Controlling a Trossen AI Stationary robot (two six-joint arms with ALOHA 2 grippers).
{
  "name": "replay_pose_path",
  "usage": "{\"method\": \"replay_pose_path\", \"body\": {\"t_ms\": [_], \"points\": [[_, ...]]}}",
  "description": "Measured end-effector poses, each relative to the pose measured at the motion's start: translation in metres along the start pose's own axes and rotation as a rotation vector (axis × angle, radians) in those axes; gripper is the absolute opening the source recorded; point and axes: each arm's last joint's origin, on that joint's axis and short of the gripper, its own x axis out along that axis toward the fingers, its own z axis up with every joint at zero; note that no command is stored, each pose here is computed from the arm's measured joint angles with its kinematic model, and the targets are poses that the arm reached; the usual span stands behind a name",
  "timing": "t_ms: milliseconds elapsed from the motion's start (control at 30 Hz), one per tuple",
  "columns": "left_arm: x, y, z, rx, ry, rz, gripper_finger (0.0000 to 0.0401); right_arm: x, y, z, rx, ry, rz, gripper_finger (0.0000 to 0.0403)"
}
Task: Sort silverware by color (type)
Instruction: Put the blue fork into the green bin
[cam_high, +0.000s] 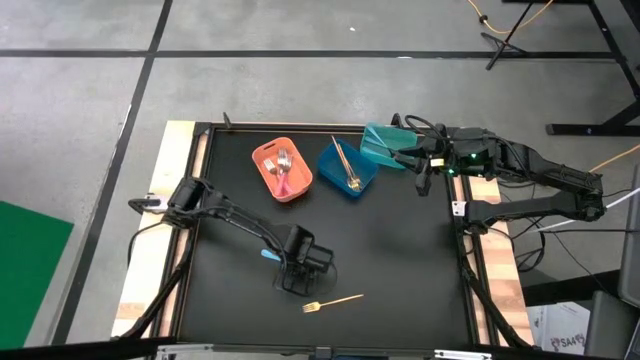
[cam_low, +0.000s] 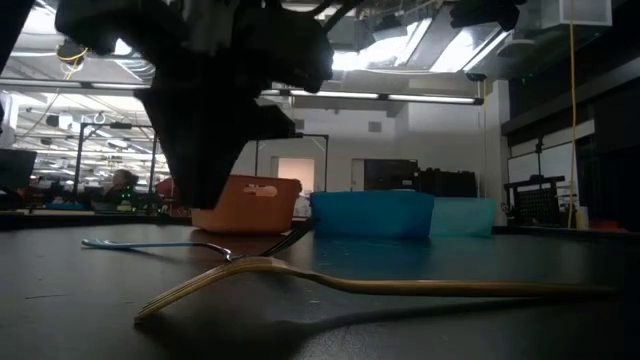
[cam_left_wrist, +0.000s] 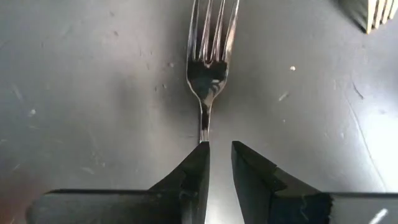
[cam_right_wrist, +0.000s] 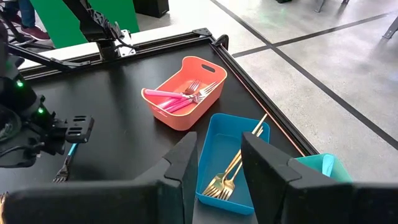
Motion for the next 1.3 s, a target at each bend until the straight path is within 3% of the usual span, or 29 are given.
{"method": "replay_pose_path", "body": {"t_ms": [867,1300], "points": [[0.031,0.005,-0.011,-0.019,-0.016,0.038,0.0061,0.0,0.0,0.0,0.0,-0.001,0.0,0.0111],[0.033,0.006,-0.012,-0.017,-0.022,0.058,0.0055,0.0,0.0,0.0,0.0,-0.001,0.0,0.0111]]}}
